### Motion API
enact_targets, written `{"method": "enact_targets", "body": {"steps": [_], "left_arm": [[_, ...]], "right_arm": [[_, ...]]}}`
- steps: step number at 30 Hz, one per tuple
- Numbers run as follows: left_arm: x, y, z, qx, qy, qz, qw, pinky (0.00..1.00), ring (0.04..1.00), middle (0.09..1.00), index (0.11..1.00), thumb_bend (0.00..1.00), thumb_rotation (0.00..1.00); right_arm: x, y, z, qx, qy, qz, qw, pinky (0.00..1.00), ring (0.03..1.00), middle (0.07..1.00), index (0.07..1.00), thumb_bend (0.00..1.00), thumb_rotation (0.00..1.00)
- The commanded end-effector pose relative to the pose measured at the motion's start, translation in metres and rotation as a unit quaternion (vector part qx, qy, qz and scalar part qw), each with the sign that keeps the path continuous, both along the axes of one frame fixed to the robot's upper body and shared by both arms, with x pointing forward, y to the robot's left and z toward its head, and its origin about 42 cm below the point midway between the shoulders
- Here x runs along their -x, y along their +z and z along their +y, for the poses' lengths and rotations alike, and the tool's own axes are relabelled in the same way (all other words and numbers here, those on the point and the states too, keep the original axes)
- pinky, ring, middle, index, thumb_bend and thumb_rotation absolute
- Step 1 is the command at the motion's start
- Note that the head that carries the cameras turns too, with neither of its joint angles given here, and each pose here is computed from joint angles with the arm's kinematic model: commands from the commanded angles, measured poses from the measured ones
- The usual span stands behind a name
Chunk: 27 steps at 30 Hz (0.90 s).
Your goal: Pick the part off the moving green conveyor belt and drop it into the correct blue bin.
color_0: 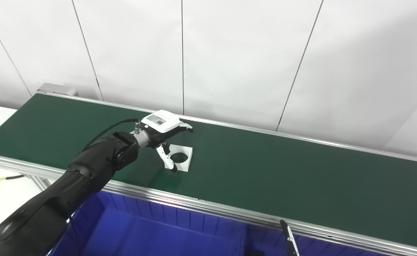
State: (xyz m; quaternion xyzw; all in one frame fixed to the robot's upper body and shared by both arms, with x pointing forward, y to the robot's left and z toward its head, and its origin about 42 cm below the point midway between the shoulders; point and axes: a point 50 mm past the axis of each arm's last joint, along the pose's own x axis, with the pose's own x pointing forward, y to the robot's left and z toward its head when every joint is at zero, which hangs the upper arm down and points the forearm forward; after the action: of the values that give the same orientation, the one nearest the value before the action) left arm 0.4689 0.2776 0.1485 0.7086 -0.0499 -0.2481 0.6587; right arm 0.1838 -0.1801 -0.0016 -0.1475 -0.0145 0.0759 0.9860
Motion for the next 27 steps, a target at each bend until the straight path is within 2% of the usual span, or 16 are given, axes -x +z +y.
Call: {"method": "enact_targets", "body": {"steps": [1, 3, 6, 14, 17, 21, 27], "left_arm": [[-0.016, 0.026, -0.005, 0.011, 0.010, -0.027, 1.000, 0.75, 0.835, 0.860, 0.854, 1.00, 0.28], [-0.016, 0.023, -0.009, 0.017, 0.015, -0.018, 1.000, 0.71, 0.838, 0.865, 0.870, 1.00, 0.18], [-0.018, 0.020, -0.018, 0.018, 0.012, -0.011, 1.000, 0.71, 0.842, 0.873, 0.890, 1.00, 0.11], [-0.020, 0.019, -0.053, 0.040, -0.027, -0.020, 0.999, 0.69, 0.811, 0.853, 0.885, 1.00, 0.09], [-0.023, 0.018, -0.068, 0.049, -0.033, -0.012, 0.998, 0.69, 0.818, 0.856, 0.887, 1.00, 0.12], [-0.024, 0.017, -0.087, 0.062, -0.042, -0.009, 0.997, 0.63, 0.799, 0.849, 0.881, 1.00, 0.12], [-0.024, 0.016, -0.108, 0.062, -0.052, 0.004, 0.997, 0.65, 0.796, 0.850, 0.893, 1.00, 0.19]], "right_arm": [[-0.006, 0.011, 0.006, -0.024, 0.003, -0.036, 0.999, 1.00, 1.000, 0.991, 0.993, 0.98, 1.00], [-0.005, 0.011, 0.007, -0.026, 0.003, -0.036, 0.999, 1.00, 1.000, 0.993, 0.994, 0.99, 1.00], [-0.005, 0.010, 0.008, -0.028, 0.004, -0.034, 0.999, 1.00, 1.000, 0.996, 0.996, 0.99, 1.00], [-0.006, 0.010, 0.014, -0.037, 0.007, -0.030, 0.999, 1.00, 1.000, 0.993, 0.993, 0.99, 1.00], [-0.008, 0.010, 0.016, -0.036, 0.010, -0.031, 0.999, 1.00, 1.000, 0.995, 0.995, 0.99, 1.00], [-0.009, 0.009, 0.020, -0.037, 0.009, -0.032, 0.999, 1.00, 1.000, 0.987, 0.991, 0.98, 1.00], [-0.011, 0.010, 0.027, -0.041, 0.007, -0.035, 0.998, 1.00, 1.000, 0.985, 0.986, 0.96, 1.00]]}}
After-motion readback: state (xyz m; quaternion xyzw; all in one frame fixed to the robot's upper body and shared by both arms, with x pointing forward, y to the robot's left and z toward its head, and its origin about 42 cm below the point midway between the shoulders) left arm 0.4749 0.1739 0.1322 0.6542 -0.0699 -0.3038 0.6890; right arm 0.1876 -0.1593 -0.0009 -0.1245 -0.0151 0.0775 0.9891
